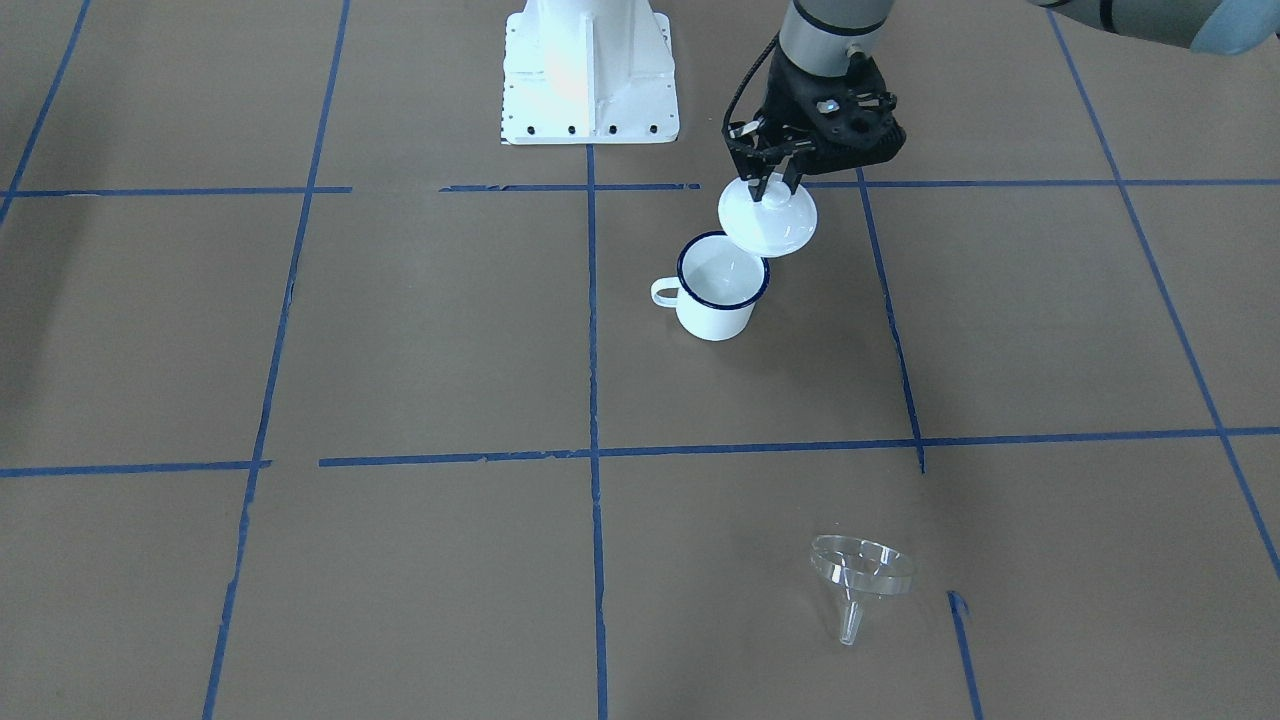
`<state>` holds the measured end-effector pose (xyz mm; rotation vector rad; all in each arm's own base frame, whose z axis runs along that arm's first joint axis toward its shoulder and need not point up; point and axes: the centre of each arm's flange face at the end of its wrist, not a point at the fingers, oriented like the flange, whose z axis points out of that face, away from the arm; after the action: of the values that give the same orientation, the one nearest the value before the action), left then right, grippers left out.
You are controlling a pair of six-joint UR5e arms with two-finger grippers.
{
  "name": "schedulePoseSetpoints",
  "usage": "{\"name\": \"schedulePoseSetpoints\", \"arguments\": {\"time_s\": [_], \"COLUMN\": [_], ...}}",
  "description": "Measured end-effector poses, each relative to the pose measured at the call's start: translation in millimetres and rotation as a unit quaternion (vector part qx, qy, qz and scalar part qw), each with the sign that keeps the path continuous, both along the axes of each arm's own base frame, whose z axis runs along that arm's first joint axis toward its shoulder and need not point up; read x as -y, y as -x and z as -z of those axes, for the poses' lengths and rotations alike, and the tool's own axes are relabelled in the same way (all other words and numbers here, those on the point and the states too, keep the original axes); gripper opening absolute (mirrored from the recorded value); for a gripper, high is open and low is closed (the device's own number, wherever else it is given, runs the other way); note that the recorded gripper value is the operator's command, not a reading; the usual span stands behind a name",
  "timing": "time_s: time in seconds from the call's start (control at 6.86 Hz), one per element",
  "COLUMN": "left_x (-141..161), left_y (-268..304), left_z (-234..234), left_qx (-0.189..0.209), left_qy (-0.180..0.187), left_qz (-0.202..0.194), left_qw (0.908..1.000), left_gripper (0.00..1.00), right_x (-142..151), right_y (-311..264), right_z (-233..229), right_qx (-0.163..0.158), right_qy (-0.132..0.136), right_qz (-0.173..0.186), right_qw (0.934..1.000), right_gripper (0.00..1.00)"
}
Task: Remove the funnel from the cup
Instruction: 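Lift the white lid and carry it over the mug with the left gripper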
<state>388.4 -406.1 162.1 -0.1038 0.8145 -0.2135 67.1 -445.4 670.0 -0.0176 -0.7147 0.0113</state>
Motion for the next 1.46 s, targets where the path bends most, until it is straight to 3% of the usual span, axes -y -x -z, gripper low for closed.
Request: {"name": "schedulePoseSetpoints", "arguments": {"time_s": [0.44,1.46], "left_x": [13.4,14.9], "left_y": [-50.2,-67.3], "left_z": [-16.4,-31.0], "left_qx": [0.000,0.008], "left_qy": [0.014,0.021], "left_qz": [-0.001,-0.006], "left_qw": [0.9999,0.9997], "left_gripper": [0.00,0.00], "right_x": [0.0,0.0], "right_y": [0.0,0.0], "right_z": [0.0,-0.1], "right_qx": [0.000,0.000], "right_qy": [0.000,0.000], "right_qz": [0.000,0.000], "right_qw": [1.0000,1.0000], "right_gripper": [1.00,1.00]}}
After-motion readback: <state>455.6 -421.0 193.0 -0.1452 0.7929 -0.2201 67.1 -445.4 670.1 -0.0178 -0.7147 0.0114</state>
